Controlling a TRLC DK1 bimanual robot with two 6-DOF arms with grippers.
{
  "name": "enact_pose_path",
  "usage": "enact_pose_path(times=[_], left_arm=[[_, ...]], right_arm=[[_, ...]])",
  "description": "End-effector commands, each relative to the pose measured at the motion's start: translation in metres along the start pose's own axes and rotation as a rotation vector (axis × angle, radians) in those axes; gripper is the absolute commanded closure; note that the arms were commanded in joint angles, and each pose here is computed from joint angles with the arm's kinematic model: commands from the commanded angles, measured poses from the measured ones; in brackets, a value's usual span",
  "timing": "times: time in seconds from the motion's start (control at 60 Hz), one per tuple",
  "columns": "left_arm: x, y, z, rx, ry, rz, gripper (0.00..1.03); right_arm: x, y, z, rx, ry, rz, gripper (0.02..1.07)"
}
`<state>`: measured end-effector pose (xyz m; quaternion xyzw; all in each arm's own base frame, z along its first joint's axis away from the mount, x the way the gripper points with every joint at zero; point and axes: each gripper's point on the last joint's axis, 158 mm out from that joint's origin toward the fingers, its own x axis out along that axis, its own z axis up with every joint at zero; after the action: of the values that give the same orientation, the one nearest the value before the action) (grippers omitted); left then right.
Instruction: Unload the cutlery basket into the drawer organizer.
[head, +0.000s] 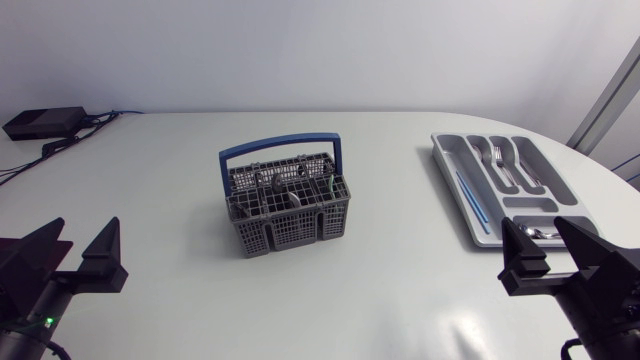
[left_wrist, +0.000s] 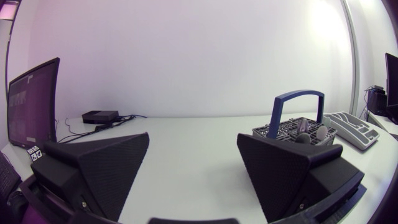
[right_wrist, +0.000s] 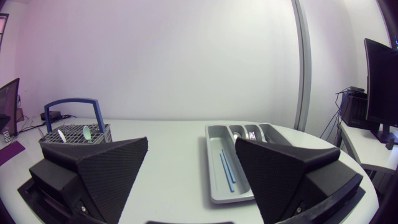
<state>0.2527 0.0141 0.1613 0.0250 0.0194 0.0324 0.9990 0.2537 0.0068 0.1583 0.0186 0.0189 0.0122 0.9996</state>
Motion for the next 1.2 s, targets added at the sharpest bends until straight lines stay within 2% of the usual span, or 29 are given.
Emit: enact_pose_path(times=[0.0, 0.6, 1.183], left_arm=[[0.001, -0.002, -0.007, -0.002, 0.005, -0.006, 0.04], [0.001, 0.002, -0.004, -0.044, -0.003, 0.011, 0.04], [-0.008, 0.007, 0.034, -0.048, -0.023, 0.024, 0.04]], right_arm=[[0.001, 0.002, -0.01, 0.02, 0.022, 0.01, 0.06], [0.001, 0.0, -0.009, 0.024, 0.015, -0.002, 0.06], [-0.001, 0.001, 0.012, 0.023, -0.013, -0.004, 0.06]])
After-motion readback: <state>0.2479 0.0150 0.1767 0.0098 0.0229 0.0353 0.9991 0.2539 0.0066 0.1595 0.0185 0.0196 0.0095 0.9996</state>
